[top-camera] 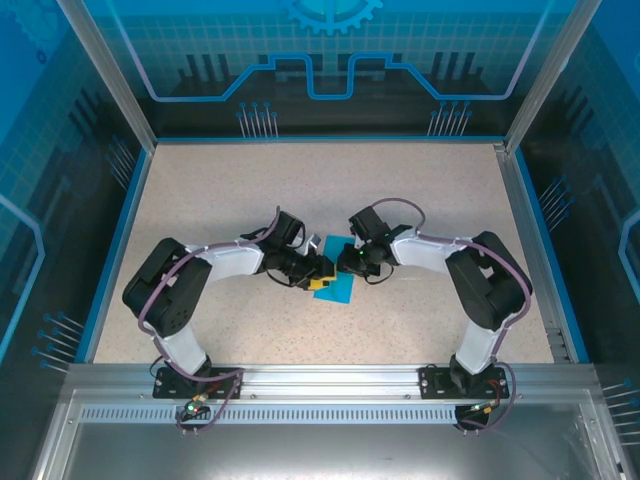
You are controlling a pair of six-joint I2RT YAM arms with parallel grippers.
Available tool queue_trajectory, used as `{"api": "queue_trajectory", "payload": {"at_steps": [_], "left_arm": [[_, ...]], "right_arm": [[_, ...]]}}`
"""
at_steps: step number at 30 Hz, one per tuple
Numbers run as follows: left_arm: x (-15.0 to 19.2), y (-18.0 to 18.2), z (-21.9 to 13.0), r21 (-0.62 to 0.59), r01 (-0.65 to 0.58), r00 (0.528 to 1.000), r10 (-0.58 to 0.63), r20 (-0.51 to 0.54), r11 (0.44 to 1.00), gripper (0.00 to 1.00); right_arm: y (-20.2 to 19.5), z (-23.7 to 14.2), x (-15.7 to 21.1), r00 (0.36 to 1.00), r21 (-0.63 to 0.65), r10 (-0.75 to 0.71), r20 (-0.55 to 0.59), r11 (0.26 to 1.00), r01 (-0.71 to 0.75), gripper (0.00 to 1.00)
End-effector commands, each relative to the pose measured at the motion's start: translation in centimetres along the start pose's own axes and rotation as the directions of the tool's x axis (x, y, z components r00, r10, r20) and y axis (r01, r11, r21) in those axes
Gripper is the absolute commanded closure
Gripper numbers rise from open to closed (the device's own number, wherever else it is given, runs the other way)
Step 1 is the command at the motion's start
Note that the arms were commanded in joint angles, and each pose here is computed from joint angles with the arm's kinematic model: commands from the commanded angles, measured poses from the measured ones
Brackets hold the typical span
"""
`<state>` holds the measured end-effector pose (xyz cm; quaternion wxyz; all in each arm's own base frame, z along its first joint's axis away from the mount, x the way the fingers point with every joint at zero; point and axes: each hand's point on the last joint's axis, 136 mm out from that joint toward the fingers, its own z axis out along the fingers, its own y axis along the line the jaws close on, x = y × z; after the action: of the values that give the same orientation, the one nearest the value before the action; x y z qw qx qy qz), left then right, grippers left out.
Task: Fold a paper plane with a square sheet of paper (pick it up from the middle)
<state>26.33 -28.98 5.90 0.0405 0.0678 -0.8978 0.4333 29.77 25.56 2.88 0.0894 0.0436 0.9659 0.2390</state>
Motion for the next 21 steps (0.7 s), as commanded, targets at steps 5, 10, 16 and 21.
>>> {"api": "queue_trajectory", "payload": {"at_steps": [5,10,16,21], "left_arm": [[-0.8,0.8,0.6,-0.037,-0.004,1.0,0.005,0.027,0.999,0.8],[-0.9,1.4,0.7,-0.059,0.003,0.999,-0.001,0.034,0.998,0.9],[-0.9,1.7,0.6,-0.074,0.003,0.999,0.0,0.042,0.997,0.97],[-0.9,1.7,0.6,-0.078,0.002,0.999,0.002,0.046,0.997,1.0]], "right_arm": [[0.6,-3.5,0.0,0.998,-0.102,-0.022,0.053,0.994,0.027,0.72],[1.6,-3.1,2.2,0.998,-0.219,-0.064,-0.006,0.974,0.062,0.69],[2.8,-2.2,3.5,0.992,-0.272,-0.117,-0.056,0.957,0.098,0.7],[3.0,-1.1,4.3,0.986,-0.279,-0.141,-0.09,0.954,0.111,0.73]]}}
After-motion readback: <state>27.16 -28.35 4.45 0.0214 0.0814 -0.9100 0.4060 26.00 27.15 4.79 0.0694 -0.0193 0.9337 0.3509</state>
